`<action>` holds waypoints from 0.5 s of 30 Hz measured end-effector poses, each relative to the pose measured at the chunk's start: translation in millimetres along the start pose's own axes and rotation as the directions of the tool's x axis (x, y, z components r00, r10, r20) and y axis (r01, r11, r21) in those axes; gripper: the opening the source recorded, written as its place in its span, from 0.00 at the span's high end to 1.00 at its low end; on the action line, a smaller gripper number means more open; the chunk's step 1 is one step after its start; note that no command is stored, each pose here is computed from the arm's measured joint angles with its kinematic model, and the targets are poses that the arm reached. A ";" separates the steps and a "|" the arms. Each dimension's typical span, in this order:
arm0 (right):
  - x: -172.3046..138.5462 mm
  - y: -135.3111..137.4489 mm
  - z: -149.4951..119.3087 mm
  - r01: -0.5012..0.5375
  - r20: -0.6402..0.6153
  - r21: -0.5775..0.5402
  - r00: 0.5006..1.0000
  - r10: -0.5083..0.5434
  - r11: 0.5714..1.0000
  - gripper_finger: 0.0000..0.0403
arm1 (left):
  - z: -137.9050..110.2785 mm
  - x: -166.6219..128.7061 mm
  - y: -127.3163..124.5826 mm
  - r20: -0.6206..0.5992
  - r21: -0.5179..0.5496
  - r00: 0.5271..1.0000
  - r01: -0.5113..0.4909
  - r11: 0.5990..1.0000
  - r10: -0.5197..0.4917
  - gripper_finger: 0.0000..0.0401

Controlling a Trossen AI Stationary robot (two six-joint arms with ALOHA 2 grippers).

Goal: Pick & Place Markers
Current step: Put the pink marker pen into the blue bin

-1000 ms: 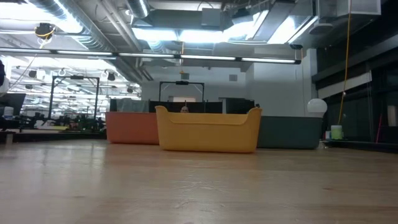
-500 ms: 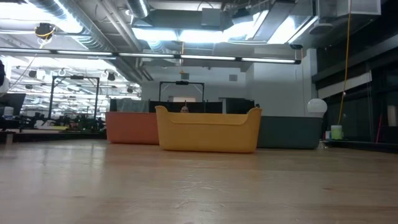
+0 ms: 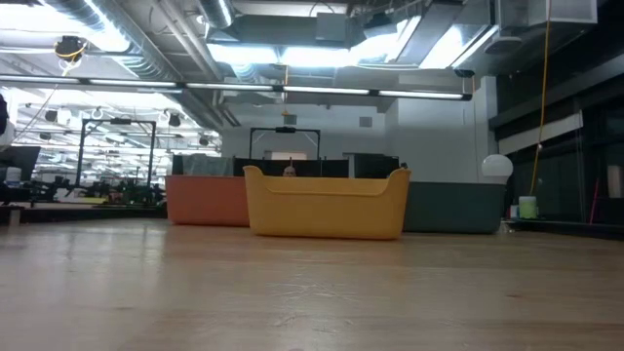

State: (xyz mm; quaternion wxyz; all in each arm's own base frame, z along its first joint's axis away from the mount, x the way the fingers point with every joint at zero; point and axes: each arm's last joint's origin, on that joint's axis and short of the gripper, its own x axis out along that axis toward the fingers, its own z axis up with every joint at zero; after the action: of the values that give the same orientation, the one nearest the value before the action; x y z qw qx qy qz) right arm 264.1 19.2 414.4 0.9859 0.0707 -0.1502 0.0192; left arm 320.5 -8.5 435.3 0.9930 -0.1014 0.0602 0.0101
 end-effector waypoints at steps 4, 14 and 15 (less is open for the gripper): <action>0.0 0.0 0.0 0.000 0.000 -0.001 1.000 0.000 1.000 0.92 | -1.8 0.0 0.9 -0.016 -0.013 1.000 -0.023 1.000 0.022 0.60; -2.2 0.3 1.4 -0.007 -0.009 -0.003 1.000 0.007 1.000 0.92 | -1.5 -13.3 3.0 -0.071 -0.006 0.997 -0.034 0.999 0.034 0.55; -3.1 0.3 1.9 -0.006 -0.014 -0.008 1.000 0.006 1.000 0.92 | -1.3 -16.3 3.2 -0.081 -0.001 0.996 -0.041 0.999 0.040 0.55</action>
State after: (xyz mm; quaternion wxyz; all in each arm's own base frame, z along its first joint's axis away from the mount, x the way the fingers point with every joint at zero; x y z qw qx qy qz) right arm 260.6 19.1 415.3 0.9872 0.0663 -0.1437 0.0222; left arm 304.1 -5.8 435.4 0.9892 -0.1020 0.1023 0.0262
